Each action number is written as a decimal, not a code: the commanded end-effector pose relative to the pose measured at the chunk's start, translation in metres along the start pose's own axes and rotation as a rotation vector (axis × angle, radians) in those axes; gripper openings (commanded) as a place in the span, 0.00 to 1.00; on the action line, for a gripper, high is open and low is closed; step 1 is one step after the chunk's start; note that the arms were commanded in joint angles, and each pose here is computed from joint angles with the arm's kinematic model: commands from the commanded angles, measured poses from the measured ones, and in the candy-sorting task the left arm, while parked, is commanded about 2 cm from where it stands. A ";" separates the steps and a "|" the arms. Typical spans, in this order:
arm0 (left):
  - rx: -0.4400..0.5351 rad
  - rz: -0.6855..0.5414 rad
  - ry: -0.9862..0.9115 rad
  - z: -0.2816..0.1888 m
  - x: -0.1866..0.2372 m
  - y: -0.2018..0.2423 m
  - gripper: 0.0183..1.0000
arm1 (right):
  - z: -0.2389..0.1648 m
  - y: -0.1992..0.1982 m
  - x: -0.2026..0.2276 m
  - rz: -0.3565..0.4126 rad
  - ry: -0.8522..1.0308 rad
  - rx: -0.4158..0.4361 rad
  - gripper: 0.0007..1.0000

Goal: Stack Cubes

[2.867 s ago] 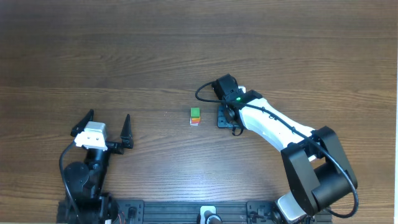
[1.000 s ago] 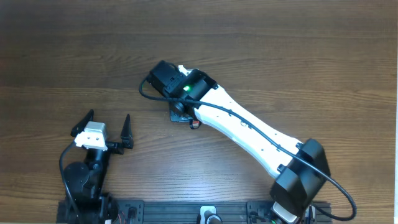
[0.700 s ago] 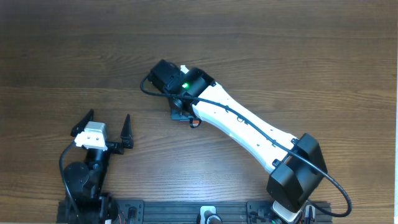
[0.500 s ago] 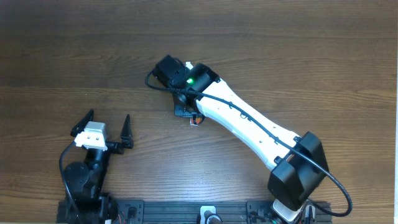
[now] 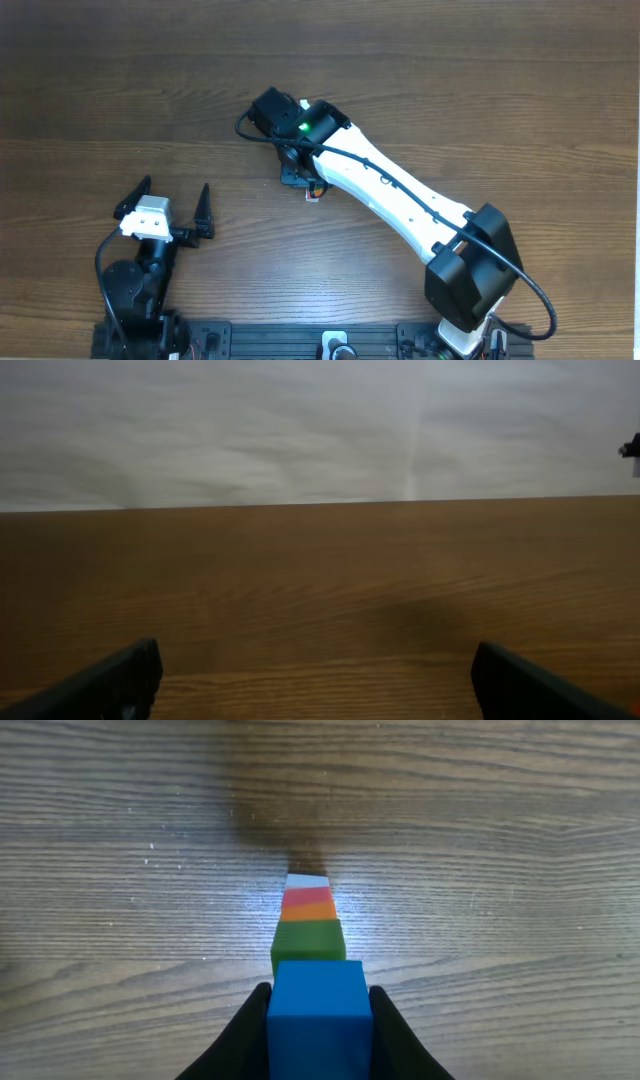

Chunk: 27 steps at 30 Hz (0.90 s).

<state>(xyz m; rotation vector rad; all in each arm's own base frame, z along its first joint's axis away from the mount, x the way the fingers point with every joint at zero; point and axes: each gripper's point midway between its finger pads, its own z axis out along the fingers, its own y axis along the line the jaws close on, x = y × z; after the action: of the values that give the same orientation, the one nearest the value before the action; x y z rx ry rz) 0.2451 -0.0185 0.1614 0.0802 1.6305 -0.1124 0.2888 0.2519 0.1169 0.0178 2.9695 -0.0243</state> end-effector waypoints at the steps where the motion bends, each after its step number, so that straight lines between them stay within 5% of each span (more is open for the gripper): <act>1: 0.014 0.019 -0.003 0.000 0.001 -0.003 1.00 | 0.007 -0.001 0.001 0.003 0.016 0.005 0.01; 27: 0.014 0.019 -0.003 0.000 0.001 -0.003 1.00 | 0.016 0.000 0.002 0.008 0.019 -0.003 0.03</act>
<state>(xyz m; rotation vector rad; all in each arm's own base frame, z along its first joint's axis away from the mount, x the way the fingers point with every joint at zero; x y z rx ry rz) 0.2451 -0.0185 0.1616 0.0802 1.6301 -0.1124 0.2903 0.2531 0.1086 0.0241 2.9689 -0.0079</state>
